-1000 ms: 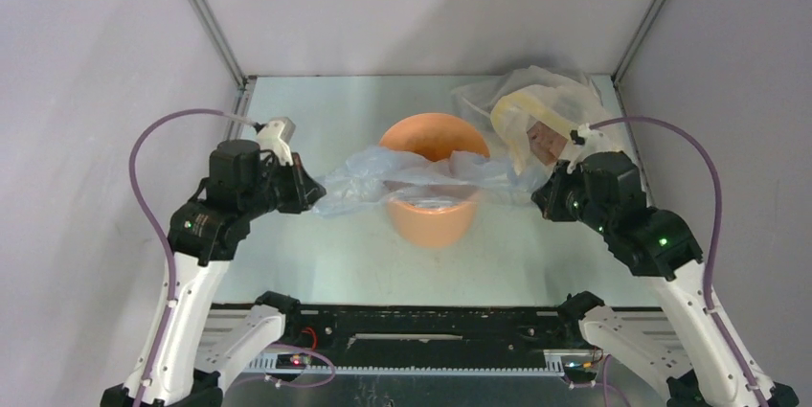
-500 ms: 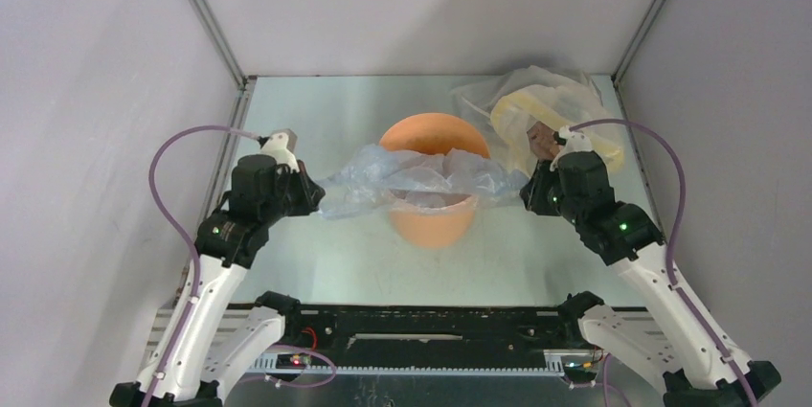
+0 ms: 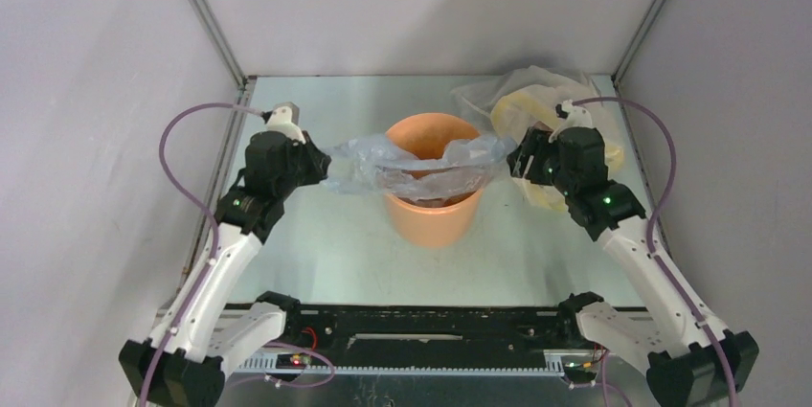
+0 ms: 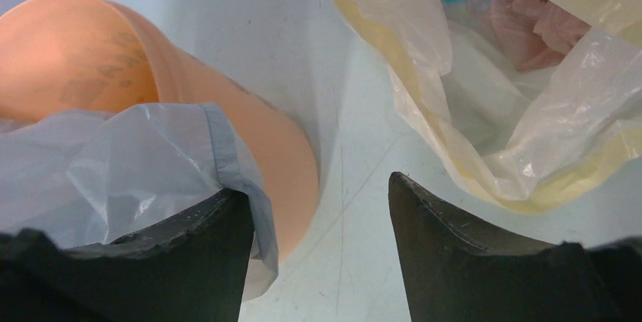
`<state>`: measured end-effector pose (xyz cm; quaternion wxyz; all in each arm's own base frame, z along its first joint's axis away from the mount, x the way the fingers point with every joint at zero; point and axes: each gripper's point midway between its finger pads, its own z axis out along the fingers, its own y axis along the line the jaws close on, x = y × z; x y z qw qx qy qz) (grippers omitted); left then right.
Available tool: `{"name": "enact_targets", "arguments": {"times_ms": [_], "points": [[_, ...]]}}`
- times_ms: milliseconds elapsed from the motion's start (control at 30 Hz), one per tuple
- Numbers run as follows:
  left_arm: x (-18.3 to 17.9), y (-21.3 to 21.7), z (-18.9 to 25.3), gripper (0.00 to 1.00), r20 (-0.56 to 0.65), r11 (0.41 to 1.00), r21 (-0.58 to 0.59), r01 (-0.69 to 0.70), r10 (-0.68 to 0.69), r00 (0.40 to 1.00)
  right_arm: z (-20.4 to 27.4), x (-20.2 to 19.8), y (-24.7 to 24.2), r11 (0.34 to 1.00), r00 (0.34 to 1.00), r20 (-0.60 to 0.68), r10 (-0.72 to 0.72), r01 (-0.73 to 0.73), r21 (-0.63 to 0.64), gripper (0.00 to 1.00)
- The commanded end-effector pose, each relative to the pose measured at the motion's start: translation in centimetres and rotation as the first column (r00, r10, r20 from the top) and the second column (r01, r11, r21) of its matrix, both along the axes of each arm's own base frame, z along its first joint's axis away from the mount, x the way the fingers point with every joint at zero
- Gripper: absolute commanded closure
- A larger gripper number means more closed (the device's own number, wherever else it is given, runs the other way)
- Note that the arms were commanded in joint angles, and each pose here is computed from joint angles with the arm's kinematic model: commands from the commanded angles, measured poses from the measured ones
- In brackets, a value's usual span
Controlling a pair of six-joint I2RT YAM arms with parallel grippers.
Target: Put the trash bags into the trash bin
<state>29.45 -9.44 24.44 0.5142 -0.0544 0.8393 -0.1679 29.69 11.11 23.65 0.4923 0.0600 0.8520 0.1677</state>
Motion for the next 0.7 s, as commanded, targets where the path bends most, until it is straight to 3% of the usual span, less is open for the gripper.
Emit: {"name": "enact_targets", "arguments": {"times_ms": [0,133,267,367,500,667], "points": [[2.4,-0.9,2.5,0.84,0.050,0.998,-0.062,-0.002,0.006,0.999,0.9,1.9,0.8,0.998,0.999,0.031,0.018,-0.020,0.055,0.33],[2.5,-1.8,1.9,0.87,0.022,0.996,-0.081,0.030,-0.028,0.999,0.1,1.5,0.5,0.999,1.000,-0.009,0.017,-0.017,0.038,0.36],[2.0,-1.7,1.4,0.81,0.020,0.996,-0.079,0.032,-0.031,0.999,0.4,0.7,-0.4,1.000,1.000,0.000,0.003,-0.003,0.009,0.44],[1.4,-1.8,2.1,0.83,0.027,0.995,-0.082,0.052,-0.050,0.998,1.4,-0.1,-0.5,1.000,0.999,0.029,0.021,-0.022,0.017,0.61],[-0.3,-1.5,3.9,0.99,0.048,0.994,-0.076,0.074,-0.070,0.996,3.0,-1.7,-0.4,0.998,0.997,0.056,0.055,-0.057,0.034,0.89],[-3.4,-1.3,4.2,1.00,0.013,0.991,-0.062,0.116,-0.116,0.993,2.3,-3.7,-0.7,0.997,0.998,-0.002,0.067,-0.067,0.030,1.00]]}}
